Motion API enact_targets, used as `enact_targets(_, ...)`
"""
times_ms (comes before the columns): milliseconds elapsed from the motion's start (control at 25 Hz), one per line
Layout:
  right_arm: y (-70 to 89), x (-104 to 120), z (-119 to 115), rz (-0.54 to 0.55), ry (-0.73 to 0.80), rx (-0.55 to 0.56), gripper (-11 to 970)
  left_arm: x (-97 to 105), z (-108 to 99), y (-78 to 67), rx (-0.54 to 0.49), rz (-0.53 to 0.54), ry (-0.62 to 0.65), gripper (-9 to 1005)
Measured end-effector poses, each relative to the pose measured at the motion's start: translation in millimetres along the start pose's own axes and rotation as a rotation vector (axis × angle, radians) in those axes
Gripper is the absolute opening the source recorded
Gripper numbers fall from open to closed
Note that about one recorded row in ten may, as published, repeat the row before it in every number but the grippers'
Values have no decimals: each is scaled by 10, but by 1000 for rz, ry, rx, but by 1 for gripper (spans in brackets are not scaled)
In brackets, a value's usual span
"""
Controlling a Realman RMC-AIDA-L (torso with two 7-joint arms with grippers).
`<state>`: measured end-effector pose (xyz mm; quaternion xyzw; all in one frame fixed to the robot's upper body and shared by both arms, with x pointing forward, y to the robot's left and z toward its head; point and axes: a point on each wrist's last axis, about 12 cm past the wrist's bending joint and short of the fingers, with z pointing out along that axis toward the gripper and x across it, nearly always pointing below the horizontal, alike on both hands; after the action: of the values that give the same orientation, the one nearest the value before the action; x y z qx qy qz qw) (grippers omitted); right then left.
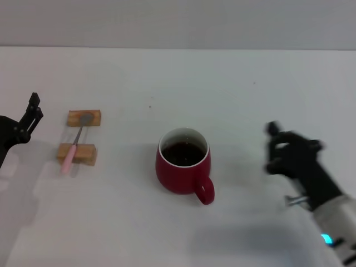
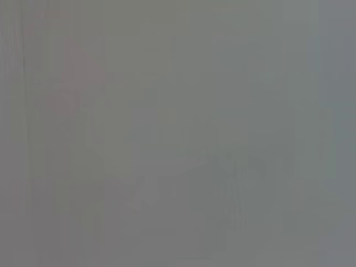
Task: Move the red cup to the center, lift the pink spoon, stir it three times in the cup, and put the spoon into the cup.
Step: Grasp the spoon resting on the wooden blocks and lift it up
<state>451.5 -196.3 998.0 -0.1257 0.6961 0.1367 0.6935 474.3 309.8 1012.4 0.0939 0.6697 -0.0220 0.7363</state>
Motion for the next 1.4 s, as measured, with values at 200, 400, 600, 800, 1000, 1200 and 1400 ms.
enact_targets(200, -384, -49, -454, -32, -127, 251, -1, -8, 20, -15, 7, 1, -4, 785)
enact_targets(400, -590, -45, -823, -45, -168, 376, 50, 5, -14, -46, 16, -4, 0, 783)
enact_targets(600, -725, 0, -970, 67, -165, 423, 114, 38, -94, -124, 61, -8, 17, 781)
enact_targets(800, -734, 20, -986, 53, -147, 428, 250, 66, -218, -187, 88, -23, 28, 779)
enact_targets(1000, -753, 32, -997, 38, -133, 425, 569, 80, -445, -169, 72, -34, 23, 777)
enact_targets(1200, -762, 38, -956, 36, -125, 414, 713, 118, -553, -203, 85, -46, 48, 775)
enact_targets(1400, -763, 33, -924, 33, -124, 402, 741, 154, -627, -310, 130, -62, 73, 773)
